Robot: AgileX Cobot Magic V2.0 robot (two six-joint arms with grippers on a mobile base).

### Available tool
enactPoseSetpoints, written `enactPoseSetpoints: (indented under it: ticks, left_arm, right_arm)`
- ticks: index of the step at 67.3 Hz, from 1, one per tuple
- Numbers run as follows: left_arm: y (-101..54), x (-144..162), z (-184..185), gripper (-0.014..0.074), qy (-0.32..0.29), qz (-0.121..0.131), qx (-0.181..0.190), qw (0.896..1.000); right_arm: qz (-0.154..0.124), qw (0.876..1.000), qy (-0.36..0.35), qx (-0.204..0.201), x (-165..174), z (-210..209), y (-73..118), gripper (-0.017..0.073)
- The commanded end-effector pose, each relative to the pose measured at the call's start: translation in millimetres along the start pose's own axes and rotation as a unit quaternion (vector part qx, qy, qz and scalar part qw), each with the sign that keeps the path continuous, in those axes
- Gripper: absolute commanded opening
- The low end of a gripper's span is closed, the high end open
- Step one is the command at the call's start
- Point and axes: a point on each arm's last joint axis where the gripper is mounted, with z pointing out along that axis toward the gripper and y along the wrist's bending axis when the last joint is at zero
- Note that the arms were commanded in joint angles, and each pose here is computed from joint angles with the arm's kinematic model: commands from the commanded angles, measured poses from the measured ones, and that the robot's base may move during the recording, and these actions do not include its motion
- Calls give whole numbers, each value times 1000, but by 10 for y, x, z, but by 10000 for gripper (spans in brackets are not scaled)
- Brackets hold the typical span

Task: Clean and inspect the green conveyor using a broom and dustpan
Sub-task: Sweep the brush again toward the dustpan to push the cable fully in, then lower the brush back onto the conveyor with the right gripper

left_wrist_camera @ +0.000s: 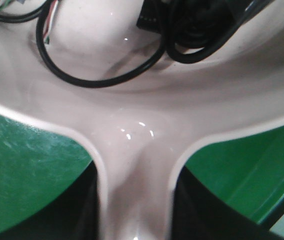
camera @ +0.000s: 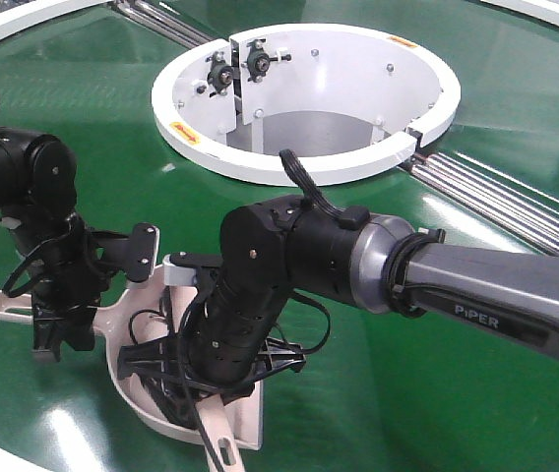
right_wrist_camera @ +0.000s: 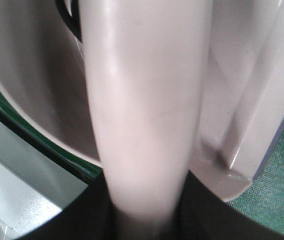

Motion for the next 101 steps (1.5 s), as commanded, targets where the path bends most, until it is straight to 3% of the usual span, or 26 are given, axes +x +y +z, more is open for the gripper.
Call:
enactPoseSetpoints:
  ticks: [1, 16, 26, 43, 62, 85, 94, 101]
  left_arm:
    - [-21, -31, -229, -6, -22, -9, -34, 999]
    - [-21, -31, -229, -6, -22, -9, -34, 999]
    - [-21, -31, -229, -6, -22, -9, -34, 999]
    - [-21, -31, -229, -6, -22, -9, -34, 999]
    - [-21, -31, -229, -6, -22, -9, -34, 999]
    - [-21, -31, -229, -6, -22, -9, -34, 999]
    - [-21, -31, -229, -6, -22, -9, -34, 999]
    - [-21, -31, -229, -6, -22, -9, -34, 999]
  right_arm:
    - [-21, 999, -37, -14, -17, -278, 71, -2]
    - [-43, 996, -65, 50, -27, -429, -53, -2]
    - [-41, 991, -102, 82, -61, -714, -210, -2]
    - [-45, 980, -169, 98, -117, -1354, -617, -2]
    - [-51, 972, -184, 137, -76, -1823, -1263, -2]
    - [-6, 975, -168, 146, 206, -1694, -2164, -2]
    - [-11, 979, -138, 147, 298, -1576, -2340, -2]
    - [-13, 981, -129, 148, 331, -1496, -2375, -2]
